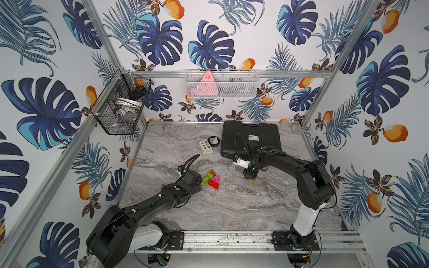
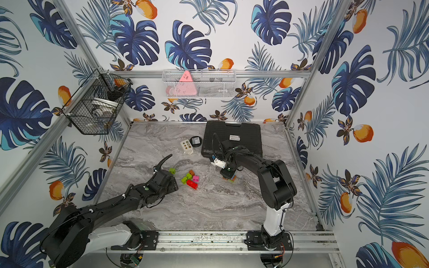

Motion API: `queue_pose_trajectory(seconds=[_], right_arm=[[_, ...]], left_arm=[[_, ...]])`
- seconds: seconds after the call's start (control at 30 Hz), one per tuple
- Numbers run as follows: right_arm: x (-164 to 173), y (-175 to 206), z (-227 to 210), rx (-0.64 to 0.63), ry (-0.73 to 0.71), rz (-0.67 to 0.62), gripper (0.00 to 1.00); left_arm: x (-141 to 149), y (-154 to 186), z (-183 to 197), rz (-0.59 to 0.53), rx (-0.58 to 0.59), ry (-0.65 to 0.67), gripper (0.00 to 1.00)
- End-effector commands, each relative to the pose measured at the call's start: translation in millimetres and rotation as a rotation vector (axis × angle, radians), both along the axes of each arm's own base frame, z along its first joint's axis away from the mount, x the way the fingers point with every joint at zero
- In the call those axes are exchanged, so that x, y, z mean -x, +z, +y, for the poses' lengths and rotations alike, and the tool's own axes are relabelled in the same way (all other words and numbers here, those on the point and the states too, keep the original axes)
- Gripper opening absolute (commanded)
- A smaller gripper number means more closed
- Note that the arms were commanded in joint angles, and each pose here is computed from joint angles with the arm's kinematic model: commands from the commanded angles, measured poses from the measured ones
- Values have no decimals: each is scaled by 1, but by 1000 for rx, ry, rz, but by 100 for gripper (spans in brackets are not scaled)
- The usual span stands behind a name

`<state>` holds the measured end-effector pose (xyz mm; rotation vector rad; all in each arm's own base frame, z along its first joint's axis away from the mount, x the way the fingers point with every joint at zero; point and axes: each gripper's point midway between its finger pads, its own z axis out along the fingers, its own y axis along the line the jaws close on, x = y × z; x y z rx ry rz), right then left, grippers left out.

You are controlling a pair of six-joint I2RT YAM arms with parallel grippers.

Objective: Assemble the letter h with lego
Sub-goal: Assemble the lego brick with the lego brick, then pick up the lego brick from the center of the board.

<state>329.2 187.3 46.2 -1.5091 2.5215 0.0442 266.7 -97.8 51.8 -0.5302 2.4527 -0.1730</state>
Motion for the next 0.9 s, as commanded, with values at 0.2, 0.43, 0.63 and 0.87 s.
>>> queue_pose_trajectory(seconds=[0.2, 0.43, 0.63, 0.87], right_arm=[[-10, 17, 8, -65, -44, -58, 52], [9, 29, -8, -11, -116, 20, 57], [16, 39, -8, -68, -125, -26, 58], [19, 23, -20, 21, -142, 17, 57]], left_arm=[[-2, 1, 0, -10, 11, 13, 82], [-2, 0, -1, -8, 10, 11, 82], [-2, -1, -1, -6, 12, 9, 82], [-2, -2, -1, -5, 12, 9, 82]])
